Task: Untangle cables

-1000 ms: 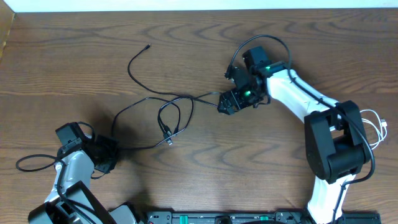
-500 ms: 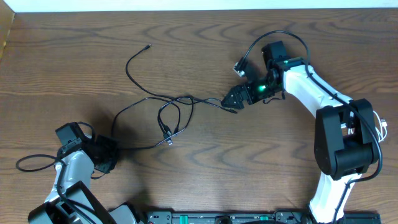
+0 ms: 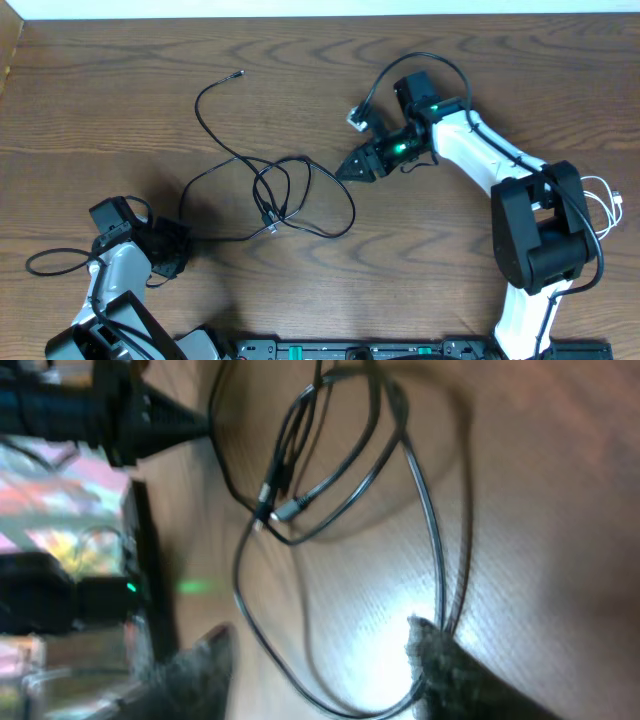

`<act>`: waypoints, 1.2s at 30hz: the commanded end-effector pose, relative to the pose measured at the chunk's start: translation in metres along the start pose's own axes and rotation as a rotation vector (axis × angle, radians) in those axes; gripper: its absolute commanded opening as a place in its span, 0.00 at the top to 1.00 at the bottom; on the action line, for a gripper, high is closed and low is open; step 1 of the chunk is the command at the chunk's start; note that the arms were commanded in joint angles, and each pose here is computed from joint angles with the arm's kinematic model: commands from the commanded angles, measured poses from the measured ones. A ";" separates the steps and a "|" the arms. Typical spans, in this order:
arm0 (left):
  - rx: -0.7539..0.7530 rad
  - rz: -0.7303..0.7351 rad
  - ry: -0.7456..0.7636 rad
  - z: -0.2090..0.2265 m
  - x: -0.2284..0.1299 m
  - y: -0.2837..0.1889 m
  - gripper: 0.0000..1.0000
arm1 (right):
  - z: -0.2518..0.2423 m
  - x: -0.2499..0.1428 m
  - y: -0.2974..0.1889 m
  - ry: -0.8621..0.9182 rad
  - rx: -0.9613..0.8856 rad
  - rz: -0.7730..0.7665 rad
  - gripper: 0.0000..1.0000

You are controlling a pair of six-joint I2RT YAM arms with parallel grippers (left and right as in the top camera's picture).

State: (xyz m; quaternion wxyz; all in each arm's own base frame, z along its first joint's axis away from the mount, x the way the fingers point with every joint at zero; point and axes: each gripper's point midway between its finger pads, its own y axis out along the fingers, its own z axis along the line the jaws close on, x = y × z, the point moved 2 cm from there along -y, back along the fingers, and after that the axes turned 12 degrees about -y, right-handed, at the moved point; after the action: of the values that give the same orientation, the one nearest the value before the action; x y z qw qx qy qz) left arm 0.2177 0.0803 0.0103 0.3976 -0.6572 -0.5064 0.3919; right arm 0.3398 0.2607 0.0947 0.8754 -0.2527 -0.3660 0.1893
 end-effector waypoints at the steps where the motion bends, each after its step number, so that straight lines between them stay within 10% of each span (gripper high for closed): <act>1: 0.258 -0.041 -0.045 0.065 -0.003 0.015 0.89 | 0.020 0.004 0.014 -0.061 0.043 0.010 0.66; 5: 0.257 -0.041 -0.045 0.065 -0.003 0.015 0.89 | 0.024 0.001 0.032 -0.116 -0.012 0.065 0.90; 11: 0.258 -0.041 -0.045 0.065 -0.003 0.015 0.90 | 0.026 -0.005 0.057 -0.193 -0.137 0.163 0.97; 29: 0.239 0.041 0.084 0.029 -0.004 -0.025 0.79 | -0.002 -0.010 0.060 -0.113 -0.444 0.233 0.96; 36: -0.024 0.207 0.348 -0.036 -0.048 -0.059 0.71 | -0.012 -0.009 0.052 -0.021 -0.500 0.208 0.81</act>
State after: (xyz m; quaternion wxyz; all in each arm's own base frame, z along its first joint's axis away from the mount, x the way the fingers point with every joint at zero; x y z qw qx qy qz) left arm 0.2007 0.0612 0.0570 0.4505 -0.6973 -0.3962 0.3922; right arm 0.3283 0.3038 0.0502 0.7553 -0.4757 -0.4002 0.2075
